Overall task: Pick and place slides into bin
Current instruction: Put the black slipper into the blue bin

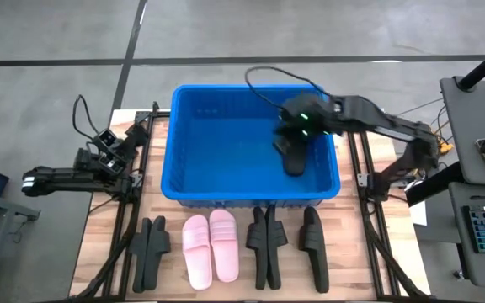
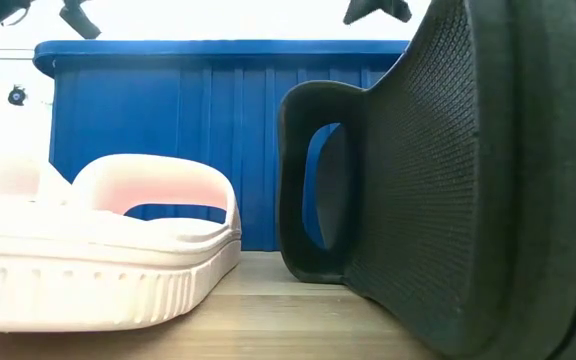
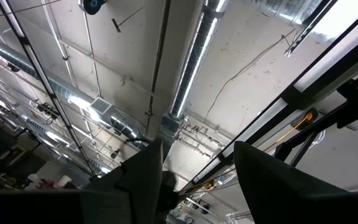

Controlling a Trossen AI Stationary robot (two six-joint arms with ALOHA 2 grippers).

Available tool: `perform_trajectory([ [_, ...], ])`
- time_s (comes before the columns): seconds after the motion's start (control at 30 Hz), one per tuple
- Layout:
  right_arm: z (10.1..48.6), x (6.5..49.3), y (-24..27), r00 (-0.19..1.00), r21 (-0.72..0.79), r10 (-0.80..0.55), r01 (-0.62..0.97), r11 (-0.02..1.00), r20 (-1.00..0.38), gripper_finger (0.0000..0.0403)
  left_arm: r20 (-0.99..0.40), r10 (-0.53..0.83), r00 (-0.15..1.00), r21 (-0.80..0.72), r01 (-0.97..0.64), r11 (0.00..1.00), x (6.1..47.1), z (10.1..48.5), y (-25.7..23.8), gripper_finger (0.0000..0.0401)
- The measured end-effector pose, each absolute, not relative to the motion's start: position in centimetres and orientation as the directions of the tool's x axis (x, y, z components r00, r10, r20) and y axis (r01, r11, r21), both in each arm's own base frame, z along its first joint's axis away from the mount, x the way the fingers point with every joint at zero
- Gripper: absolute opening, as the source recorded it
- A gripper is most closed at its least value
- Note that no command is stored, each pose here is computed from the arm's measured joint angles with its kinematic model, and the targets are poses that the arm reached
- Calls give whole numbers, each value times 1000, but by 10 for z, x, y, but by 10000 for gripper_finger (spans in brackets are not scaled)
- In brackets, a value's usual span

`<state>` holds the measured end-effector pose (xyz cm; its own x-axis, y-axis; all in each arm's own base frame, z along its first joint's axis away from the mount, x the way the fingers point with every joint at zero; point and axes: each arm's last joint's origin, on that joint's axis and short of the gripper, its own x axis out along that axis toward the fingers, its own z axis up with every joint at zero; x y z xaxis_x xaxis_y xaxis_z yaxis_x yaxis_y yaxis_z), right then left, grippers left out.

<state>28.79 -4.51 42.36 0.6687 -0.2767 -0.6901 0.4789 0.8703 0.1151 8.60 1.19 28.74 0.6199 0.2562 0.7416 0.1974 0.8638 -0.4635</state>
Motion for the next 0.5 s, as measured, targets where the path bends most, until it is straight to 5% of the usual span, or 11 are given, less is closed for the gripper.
perform_trajectory([
  [0.2,451,265,32,807,113,-159,268,957,-568,9,737,257,626,-466,194,864,87,286,12,183],
  [0.5,453,255,97,830,51,-12,48,998,-558,29,725,332,604,-499,128,857,86,286,14,183],
])
